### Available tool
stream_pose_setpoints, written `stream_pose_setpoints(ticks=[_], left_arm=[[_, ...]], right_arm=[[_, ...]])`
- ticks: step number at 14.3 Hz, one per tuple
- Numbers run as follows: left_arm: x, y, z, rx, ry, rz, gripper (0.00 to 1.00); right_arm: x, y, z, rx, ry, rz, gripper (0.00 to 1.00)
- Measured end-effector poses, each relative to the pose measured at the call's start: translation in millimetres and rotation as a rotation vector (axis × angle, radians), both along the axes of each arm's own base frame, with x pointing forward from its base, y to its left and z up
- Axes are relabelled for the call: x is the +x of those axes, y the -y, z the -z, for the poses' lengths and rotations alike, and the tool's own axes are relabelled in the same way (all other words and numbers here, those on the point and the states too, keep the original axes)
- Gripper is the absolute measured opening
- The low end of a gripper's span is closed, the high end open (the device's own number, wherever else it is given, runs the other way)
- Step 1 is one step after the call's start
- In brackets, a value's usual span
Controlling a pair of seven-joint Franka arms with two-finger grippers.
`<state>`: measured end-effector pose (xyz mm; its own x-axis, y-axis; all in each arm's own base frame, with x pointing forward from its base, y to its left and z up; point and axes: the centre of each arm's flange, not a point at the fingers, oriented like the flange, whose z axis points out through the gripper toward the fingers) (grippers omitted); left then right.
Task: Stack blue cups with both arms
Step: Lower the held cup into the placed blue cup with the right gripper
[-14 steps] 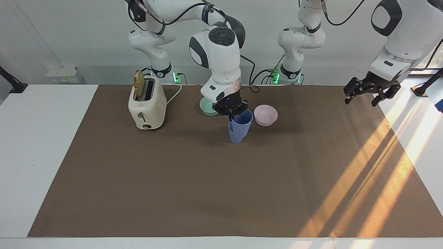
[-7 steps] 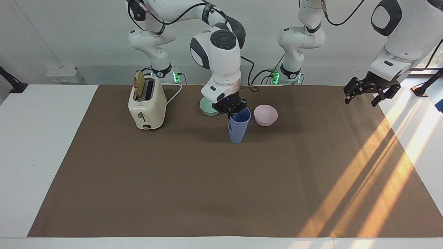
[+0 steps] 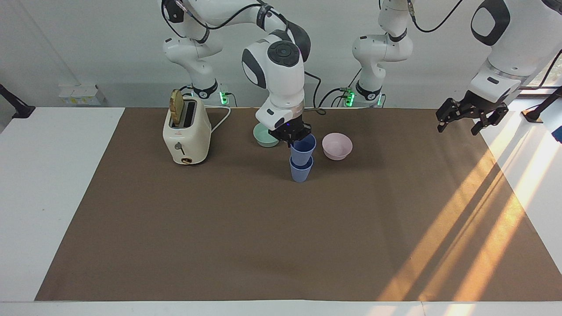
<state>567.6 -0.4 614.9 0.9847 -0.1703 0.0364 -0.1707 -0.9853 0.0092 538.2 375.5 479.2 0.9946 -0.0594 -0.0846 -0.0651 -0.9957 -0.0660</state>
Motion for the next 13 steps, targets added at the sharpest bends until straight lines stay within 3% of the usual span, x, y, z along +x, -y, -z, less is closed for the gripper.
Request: stream_pose_setpoints(ticks=[4, 7, 10, 13], left_arm=[[0.0, 0.0, 0.0, 0.000, 0.000, 0.000, 1.00], [0.0, 0.0, 0.0, 0.000, 0.000, 0.000, 1.00], [0.0, 0.0, 0.0, 0.000, 0.000, 0.000, 1.00], [-0.1, 0.2, 0.1, 0.000, -0.001, 0.001, 1.00]], right_arm=[[-3.3, 0.3, 9.7, -0.010, -0.016, -0.002, 0.05], [-1.7, -1.2, 6.0, 0.007, 0.008, 0.000, 0.05], [0.2, -4.9, 4.0, 0.031, 0.035, 0.003, 0.30], [-2.6, -9.1, 3.2, 0.035, 0.037, -0.003, 0.67]])
